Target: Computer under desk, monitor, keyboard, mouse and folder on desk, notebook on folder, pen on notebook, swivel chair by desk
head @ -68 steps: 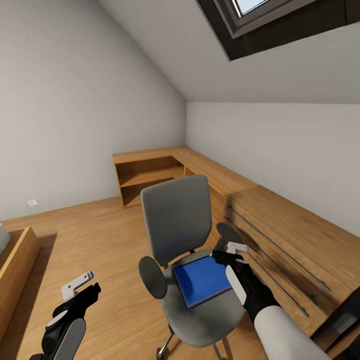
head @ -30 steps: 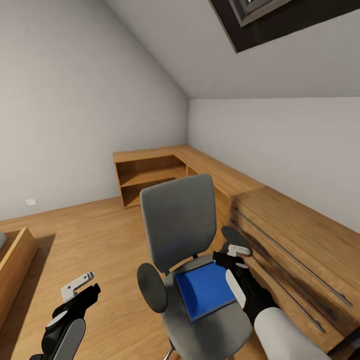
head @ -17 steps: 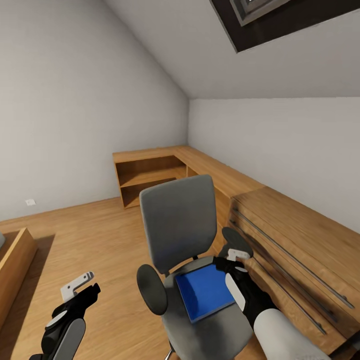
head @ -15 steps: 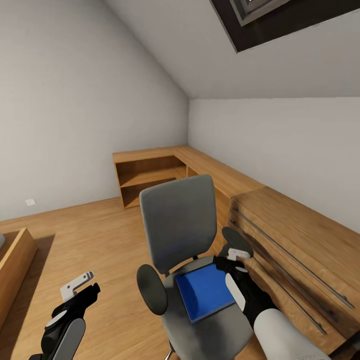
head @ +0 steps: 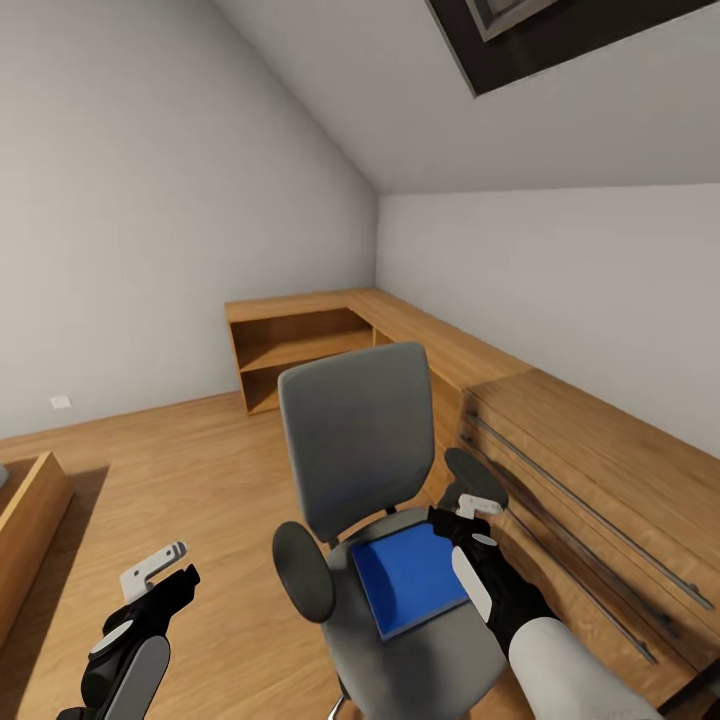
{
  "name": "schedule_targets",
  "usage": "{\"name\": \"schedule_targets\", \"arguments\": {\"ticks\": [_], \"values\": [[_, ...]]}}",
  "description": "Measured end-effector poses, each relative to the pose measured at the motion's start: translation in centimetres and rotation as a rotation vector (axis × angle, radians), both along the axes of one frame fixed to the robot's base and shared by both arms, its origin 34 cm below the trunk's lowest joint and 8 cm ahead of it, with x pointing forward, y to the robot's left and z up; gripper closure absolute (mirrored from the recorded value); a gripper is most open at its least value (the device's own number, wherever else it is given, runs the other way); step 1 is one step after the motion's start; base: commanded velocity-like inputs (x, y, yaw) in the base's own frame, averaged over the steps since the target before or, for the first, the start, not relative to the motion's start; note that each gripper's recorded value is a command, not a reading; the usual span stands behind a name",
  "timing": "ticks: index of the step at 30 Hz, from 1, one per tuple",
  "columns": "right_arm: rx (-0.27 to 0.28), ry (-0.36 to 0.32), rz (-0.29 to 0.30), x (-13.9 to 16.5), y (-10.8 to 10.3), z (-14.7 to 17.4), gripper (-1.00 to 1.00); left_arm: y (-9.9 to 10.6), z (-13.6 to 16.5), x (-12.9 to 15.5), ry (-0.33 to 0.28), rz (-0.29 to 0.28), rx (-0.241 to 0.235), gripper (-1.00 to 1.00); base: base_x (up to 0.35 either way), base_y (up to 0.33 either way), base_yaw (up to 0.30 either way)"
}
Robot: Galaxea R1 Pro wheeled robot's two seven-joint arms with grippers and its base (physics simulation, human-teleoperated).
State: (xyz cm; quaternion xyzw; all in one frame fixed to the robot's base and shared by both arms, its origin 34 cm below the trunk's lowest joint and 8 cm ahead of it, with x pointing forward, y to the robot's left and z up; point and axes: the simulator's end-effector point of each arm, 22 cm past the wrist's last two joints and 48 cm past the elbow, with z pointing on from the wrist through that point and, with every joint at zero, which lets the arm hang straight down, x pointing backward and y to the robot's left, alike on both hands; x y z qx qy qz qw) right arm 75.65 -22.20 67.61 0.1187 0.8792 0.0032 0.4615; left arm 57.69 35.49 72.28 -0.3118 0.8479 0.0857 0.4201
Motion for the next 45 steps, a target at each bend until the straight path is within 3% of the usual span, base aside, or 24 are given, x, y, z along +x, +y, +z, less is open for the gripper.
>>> {"name": "schedule_targets", "arguments": {"ticks": [30, 36, 39, 45], "values": [[0.0, -0.015, -0.003, -0.3, -0.2, -4.7, -1.0, 0.0, -5.1, -0.6, -0.001, -0.001, 0.0, -1.0, 0.0, 0.0, 0.0], [0.006, 0.028, 0.0, -0.9, -0.1, -5.5, -1.0, -0.2, -5.3, -0.6, 0.004, -0.003, -0.002, -1.0, 0.0, 0.0, 0.0], [0.006, 0.097, 0.014, -1.4, 0.3, -6.6, -1.0, -1.0, -5.5, -0.6, 0.004, -0.003, -0.02, -1.0, 0.0, 0.0, 0.0], [-0.021, 0.139, 0.013, 2.0, -0.4, -4.8, -1.0, -1.6, -5.6, -0.6, 0.002, -0.003, -0.032, -1.0, 0.0, 0.0, 0.0]]}}
